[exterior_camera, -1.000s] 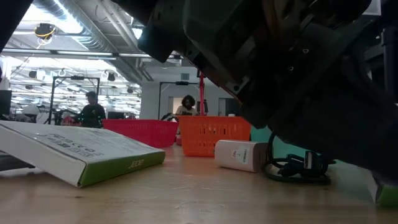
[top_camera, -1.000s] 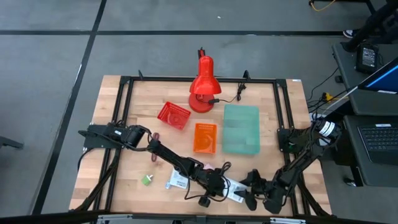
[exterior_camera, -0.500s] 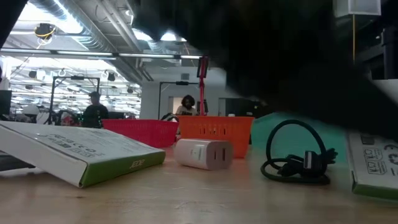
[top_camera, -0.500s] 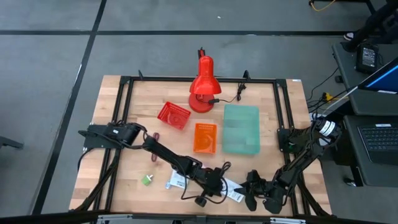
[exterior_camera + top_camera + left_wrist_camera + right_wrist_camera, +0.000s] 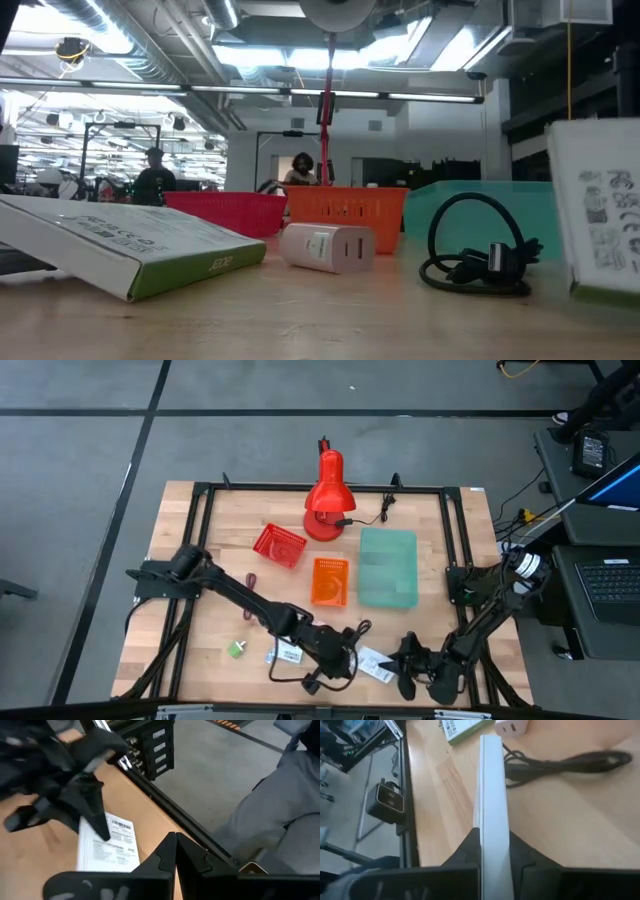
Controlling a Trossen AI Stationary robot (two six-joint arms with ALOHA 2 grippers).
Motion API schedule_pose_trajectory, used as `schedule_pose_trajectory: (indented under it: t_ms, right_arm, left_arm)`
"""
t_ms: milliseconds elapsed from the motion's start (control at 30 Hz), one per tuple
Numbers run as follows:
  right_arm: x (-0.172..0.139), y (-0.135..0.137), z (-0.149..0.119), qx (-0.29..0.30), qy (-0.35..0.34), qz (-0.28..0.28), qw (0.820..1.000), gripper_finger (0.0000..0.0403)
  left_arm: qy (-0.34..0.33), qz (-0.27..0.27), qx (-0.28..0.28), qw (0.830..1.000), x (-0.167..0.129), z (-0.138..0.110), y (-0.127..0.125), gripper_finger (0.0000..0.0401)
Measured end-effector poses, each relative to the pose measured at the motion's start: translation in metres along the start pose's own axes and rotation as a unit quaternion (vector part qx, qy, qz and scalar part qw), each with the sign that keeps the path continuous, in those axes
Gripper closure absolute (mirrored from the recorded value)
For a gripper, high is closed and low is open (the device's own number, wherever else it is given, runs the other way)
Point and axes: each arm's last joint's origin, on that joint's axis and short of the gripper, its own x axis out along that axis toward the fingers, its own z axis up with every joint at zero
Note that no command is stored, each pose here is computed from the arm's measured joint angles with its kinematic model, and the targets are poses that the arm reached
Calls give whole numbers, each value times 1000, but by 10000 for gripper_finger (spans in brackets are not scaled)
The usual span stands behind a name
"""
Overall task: Pick and place items into bin
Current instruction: Put the white card reader box into the light blue bin
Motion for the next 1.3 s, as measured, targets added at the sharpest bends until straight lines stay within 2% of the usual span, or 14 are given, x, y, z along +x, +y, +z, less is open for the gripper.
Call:
schedule_pose_trajectory:
  t_ms: [100,233,400,700,967,1300]
  right_arm:
    - [-8,7,3,-26,-9,10,1000,377]
    - [-14,20,12,-49,-25,20,998,377]
    - [-16,32,25,-78,-38,27,996,377]
    - [-10,34,52,-88,-50,-14,995,377]
    - [-19,37,94,-105,-73,-30,991,377]
    - [-37,8,145,-107,-85,-104,985,377]
  left_arm:
    - [-2,20,2,1000,-15,0,-2,399]
    - [-9,87,-14,996,-40,-15,-5,399]
    - [-57,160,-45,984,-77,-39,-13,399]
    - [-109,241,-65,962,-135,-88,-31,399]
    - [-131,252,-80,956,-165,-111,-39,400]
    - [-109,277,-66,952,-171,-125,-39,400]
